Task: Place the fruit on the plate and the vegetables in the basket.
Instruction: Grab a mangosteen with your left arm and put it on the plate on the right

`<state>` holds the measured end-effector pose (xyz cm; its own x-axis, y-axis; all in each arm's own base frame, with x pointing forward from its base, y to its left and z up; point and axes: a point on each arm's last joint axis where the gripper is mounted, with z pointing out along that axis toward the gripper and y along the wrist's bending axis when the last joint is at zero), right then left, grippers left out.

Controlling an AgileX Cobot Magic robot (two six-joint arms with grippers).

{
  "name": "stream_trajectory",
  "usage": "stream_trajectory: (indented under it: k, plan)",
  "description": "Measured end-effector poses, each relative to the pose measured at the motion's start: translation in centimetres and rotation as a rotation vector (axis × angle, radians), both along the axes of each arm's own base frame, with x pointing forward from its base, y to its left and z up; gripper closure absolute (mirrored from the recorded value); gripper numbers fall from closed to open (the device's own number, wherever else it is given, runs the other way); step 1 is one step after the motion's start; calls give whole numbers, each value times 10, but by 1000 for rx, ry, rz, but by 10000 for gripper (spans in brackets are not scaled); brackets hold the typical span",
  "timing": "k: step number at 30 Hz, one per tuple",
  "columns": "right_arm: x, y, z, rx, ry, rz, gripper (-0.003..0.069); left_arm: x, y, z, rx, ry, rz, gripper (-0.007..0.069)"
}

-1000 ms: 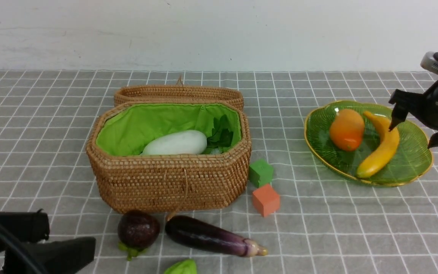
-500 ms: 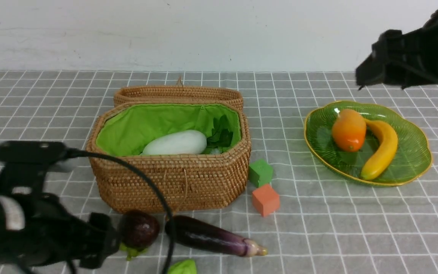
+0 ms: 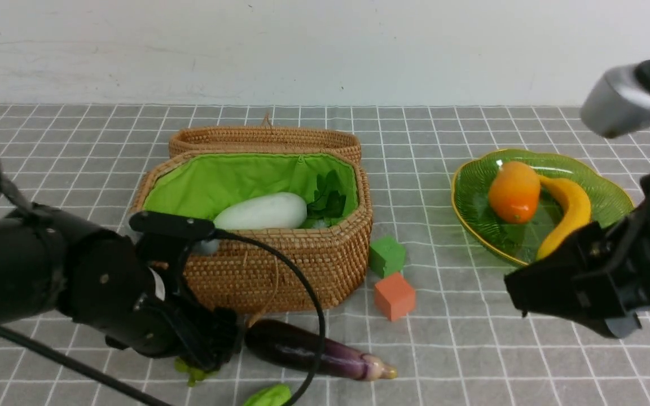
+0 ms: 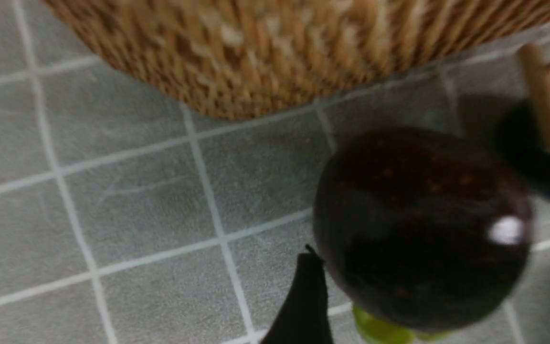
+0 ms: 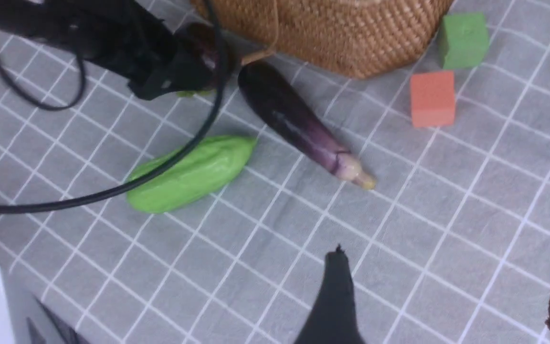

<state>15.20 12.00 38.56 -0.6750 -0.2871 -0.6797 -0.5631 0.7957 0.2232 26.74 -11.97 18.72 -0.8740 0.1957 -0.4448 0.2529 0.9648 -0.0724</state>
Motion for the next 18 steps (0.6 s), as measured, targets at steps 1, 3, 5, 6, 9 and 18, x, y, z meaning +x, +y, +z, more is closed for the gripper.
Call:
stream_trajectory:
  k: [1,3,5,6,9,18]
  plan:
    - [-3,-1,2,12,-6,2,107,2,-1,-4,2,3,-1,41]
    - [-9,-4,7,32,-21,9,107,4,-2,-9,1,3,-2,78]
    - [-15,-8,11,47,-36,12,109,7,-3,-10,-6,-13,-2,109]
    - [-19,-10,14,53,-46,12,109,7,-4,-10,-9,-18,-2,116]
    - [-30,-17,20,75,-75,15,109,8,-3,-10,-2,-23,-9,116]
    - [-56,-34,27,67,-86,35,110,6,-2,-11,20,4,-16,116]
